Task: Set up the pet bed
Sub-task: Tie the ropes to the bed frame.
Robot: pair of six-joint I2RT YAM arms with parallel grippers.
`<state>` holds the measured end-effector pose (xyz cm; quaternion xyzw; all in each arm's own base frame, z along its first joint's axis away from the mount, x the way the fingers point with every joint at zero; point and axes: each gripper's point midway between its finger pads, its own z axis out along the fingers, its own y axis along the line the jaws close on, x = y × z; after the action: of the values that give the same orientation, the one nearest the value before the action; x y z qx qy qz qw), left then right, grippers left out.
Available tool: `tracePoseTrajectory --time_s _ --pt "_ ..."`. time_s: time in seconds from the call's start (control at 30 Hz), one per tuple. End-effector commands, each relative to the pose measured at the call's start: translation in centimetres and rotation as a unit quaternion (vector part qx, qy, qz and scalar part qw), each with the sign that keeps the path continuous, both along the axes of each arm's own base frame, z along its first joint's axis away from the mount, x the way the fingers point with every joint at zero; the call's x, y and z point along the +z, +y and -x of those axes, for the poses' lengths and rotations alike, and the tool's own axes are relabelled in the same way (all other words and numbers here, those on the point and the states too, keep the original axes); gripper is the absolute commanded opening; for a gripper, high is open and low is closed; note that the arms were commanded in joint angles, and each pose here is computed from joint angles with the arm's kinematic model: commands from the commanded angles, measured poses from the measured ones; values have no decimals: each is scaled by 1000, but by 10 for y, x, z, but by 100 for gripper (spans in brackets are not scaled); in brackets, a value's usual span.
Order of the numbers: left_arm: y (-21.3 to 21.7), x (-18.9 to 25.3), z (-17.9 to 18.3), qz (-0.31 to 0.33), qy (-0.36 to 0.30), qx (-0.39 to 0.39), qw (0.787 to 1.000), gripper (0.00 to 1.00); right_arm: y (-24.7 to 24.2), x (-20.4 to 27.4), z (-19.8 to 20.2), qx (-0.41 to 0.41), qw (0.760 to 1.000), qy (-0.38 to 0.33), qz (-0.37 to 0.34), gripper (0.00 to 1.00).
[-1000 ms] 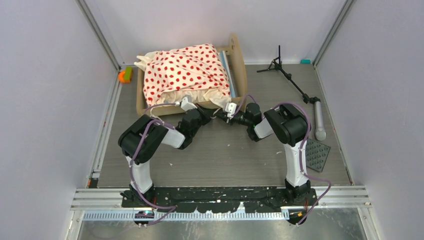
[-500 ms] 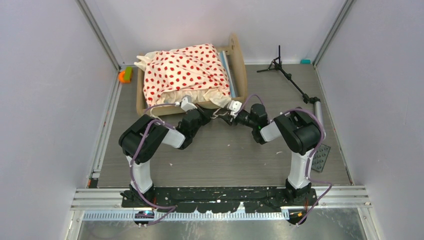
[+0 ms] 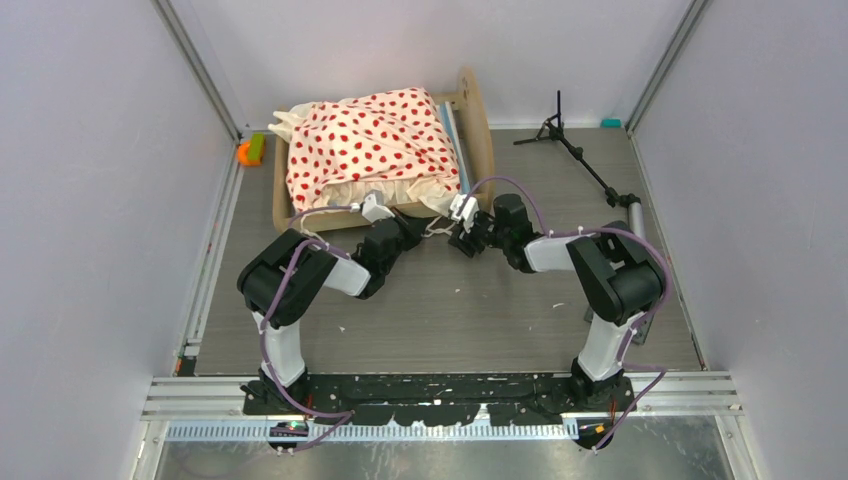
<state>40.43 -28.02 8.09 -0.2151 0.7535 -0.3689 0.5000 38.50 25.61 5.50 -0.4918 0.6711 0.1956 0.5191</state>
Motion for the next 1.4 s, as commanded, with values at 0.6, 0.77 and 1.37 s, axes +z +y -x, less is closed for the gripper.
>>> tracePoseTrajectory --time_s 0.6,0.77,1.37 --pt "0 40 -9 27 -49 10 998 0 -2 -12 -35 -41 996 47 56 53" --pt "0 40 -9 29 -49 10 998 0 3 -19 -32 -34 994 59 80 51" --pt "2 42 -7 33 -51 12 998 0 4 -26 -40 -75 989 62 111 0"
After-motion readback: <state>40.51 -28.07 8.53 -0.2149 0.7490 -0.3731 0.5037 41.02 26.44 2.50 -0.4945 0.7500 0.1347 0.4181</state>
